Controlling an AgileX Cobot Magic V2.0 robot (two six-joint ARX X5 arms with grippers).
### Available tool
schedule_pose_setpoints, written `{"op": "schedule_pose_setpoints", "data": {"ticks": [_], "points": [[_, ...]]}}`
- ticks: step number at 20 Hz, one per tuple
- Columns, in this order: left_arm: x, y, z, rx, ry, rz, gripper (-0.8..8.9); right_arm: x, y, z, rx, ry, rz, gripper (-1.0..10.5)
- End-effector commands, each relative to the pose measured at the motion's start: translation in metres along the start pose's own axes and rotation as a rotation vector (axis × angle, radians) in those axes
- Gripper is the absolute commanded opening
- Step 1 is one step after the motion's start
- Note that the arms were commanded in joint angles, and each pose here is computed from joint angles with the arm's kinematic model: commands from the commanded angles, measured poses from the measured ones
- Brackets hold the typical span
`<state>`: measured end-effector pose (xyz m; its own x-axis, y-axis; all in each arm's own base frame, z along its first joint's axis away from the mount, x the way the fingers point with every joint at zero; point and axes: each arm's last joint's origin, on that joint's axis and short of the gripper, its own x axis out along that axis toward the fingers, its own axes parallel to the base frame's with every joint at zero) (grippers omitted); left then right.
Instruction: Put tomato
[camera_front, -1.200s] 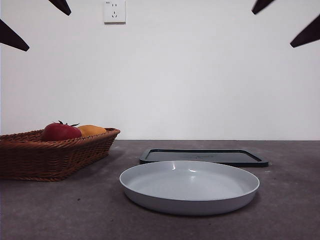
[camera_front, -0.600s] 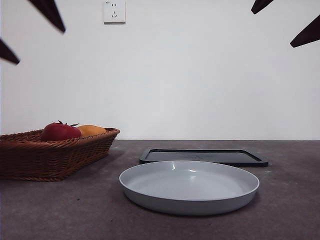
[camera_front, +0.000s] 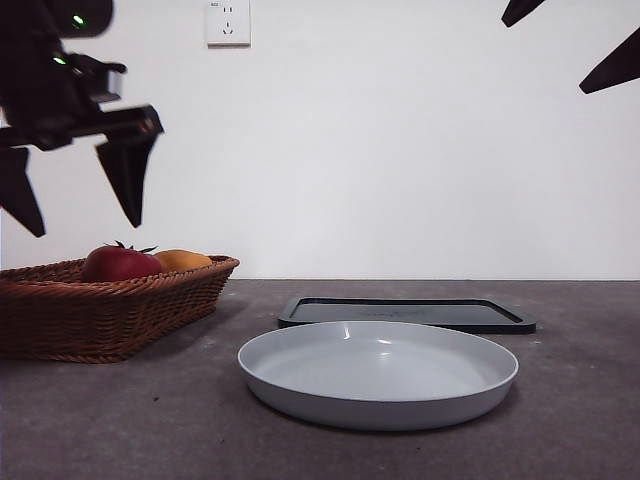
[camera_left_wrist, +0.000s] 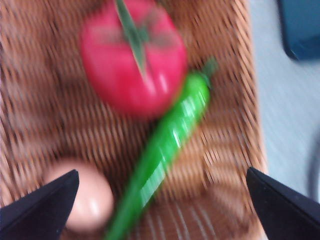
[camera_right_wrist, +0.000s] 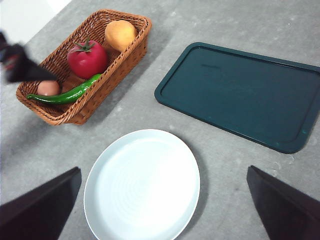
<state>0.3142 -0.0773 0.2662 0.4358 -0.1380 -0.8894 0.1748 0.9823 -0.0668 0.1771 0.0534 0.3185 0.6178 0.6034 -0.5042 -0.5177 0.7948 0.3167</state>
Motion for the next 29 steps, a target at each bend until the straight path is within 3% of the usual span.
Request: {"op": "schedule_pose_setpoints", "data": {"ticks": [1,7,16,17,19,20,25,29], "points": [[0.012,0.001,0.024,0.022,-0.015,0.008,6.85,-0.001,0.002,0.005,-0.017,-0.017,0.006,6.4],[0.056,0.015,0.058,-0.008,0.002,0.027,6.85,-0.001,0.002,0.005,0.012,-0.016,0.010,6.4],[0.097,0.018,0.059,0.042,0.024,0.028,6.84,-0.001,0.002,0.005,0.012,-0.017,0.009,6.4],[0.099,0.019,0.059,0.042,0.026,0.028,6.47,-0.001,0.002,0.005,0.012,-0.017,0.009,6.4],[0.099,0.019,0.059,0.042,0.025,0.028,3.42,-0.001,0.002,0.005,0.012,-0.017,0.009,6.4],[0.099,0.019,0.059,0.042,0.024,0.028,2.74,-0.001,0.002,0.005,0.012,-0.017,0.009,6.4],[0.066,0.007,0.067,-0.005,0.137,0.025,2.77,-0.001,0.002,0.005,0.011,-0.017,0.008,6.4],[0.037,-0.042,0.057,0.093,0.165,-0.019,2.77,-0.001,0.002,0.005,0.011,-0.017,0.009,6.4]]}}
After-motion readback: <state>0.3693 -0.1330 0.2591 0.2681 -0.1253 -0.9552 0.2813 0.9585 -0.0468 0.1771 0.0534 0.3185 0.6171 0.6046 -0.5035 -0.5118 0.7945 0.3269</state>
